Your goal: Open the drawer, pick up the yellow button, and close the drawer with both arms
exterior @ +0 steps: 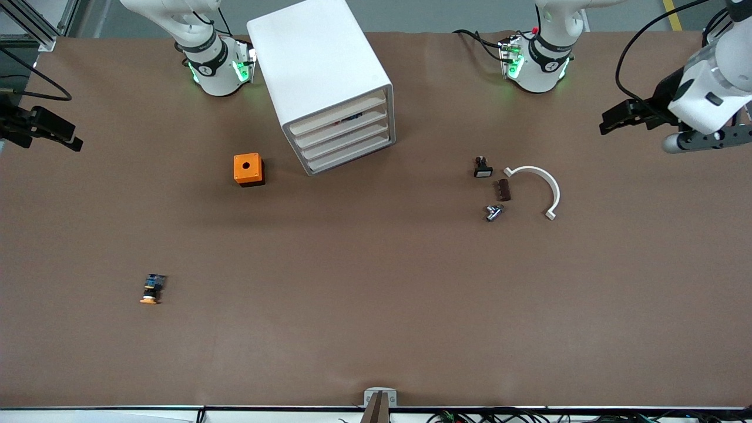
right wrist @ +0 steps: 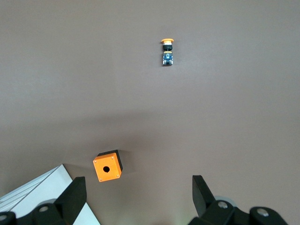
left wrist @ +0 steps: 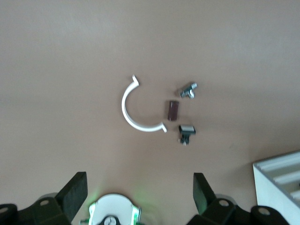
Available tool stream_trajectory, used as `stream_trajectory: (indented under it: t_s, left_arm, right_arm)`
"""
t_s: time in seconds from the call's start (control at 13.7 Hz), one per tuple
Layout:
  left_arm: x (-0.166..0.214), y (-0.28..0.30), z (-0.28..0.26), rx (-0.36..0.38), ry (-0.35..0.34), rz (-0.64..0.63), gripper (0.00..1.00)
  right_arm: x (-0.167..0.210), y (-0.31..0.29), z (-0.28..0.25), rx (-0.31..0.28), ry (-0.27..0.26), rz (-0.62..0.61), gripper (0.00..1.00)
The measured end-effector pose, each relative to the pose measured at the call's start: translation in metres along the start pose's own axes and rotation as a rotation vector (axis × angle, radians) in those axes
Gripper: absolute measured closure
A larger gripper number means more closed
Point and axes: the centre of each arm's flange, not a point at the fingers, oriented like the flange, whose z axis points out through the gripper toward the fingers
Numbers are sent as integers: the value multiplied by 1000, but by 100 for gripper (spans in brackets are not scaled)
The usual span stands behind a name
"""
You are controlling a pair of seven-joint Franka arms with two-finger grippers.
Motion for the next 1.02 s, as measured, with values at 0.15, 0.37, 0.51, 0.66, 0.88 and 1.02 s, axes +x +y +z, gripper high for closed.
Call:
stream_trajectory:
  t_s: [0.15, 0.37, 0.51, 0.66, 0.88, 1.02]
  left_arm:
    - [6, -6, -4, 27, 55, -1, 0]
    - [16, -4, -8, 38, 98, 4, 0]
    - [26, -2, -16, 29, 122, 10, 0]
    - [38, 2, -27, 17, 148, 18, 0]
    - [56, 8, -23, 9, 143, 30, 0]
    - [68, 5, -13, 7, 123, 23, 0]
  right_arm:
    - [2, -2, -1, 0, 17, -46, 0]
    - [2, -2, -1, 0, 29, -71, 0]
    - [-1, -1, 2, 1, 39, -77, 0]
    - [-5, 0, 2, -6, 43, -84, 0]
    - [-6, -1, 1, -15, 53, -110, 0]
    - [-6, -1, 2, -17, 54, -115, 0]
